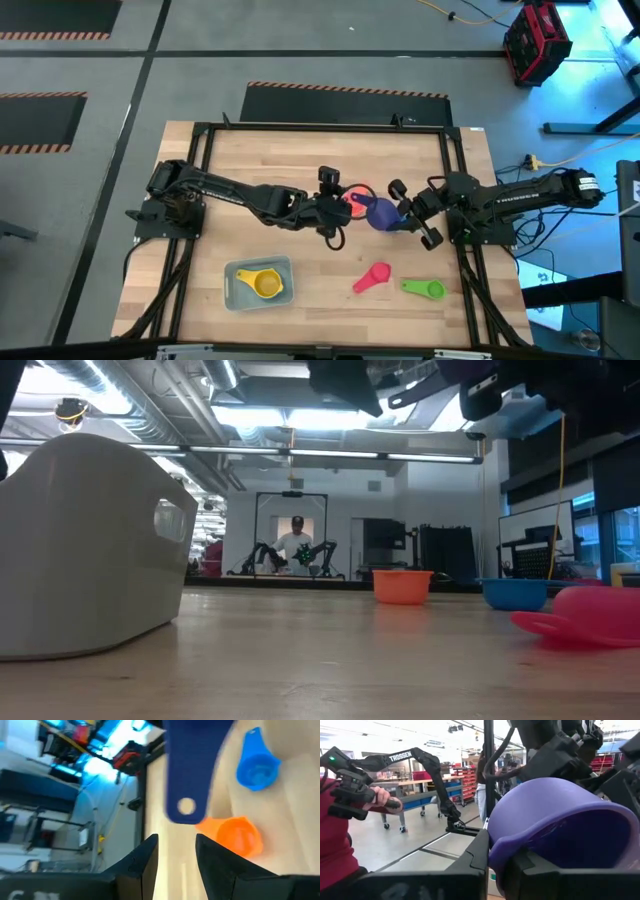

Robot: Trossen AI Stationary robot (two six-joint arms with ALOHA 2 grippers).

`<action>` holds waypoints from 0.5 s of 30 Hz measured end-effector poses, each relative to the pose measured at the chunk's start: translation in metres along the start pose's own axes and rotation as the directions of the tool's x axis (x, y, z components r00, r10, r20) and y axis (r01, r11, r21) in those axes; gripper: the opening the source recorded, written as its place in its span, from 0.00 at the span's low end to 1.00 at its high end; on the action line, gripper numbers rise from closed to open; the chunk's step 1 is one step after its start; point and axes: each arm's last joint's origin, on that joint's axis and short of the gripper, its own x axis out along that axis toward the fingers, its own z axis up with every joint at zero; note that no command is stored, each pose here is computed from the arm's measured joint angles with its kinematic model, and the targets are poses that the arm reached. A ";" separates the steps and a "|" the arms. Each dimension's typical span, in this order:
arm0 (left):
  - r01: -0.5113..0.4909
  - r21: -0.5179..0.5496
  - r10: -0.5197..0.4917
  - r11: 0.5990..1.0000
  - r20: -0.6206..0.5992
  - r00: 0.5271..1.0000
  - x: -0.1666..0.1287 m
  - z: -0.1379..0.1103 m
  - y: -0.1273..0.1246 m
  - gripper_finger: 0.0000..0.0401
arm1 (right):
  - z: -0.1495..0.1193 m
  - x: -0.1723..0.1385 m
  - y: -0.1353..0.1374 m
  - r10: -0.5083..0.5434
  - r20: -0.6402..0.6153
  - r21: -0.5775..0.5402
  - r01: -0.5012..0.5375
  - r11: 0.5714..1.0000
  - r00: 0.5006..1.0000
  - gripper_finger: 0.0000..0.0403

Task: Nest measuring cups in basket
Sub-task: Stack the violet measuring cup on top of the yellow measuring cup in the gray bin

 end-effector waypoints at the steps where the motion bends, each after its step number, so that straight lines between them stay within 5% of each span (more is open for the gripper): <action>1: -0.014 -0.004 0.014 1.000 -0.006 1.000 0.000 0.000 0.000 0.31 | 0.000 0.000 0.000 0.000 0.000 0.000 0.000 1.000 1.000 0.07; 15: 0.000 -0.218 -0.001 0.976 -0.004 1.000 0.005 -0.002 0.005 0.39 | 0.000 0.000 0.000 0.004 -0.001 -0.028 -0.004 1.000 1.000 0.07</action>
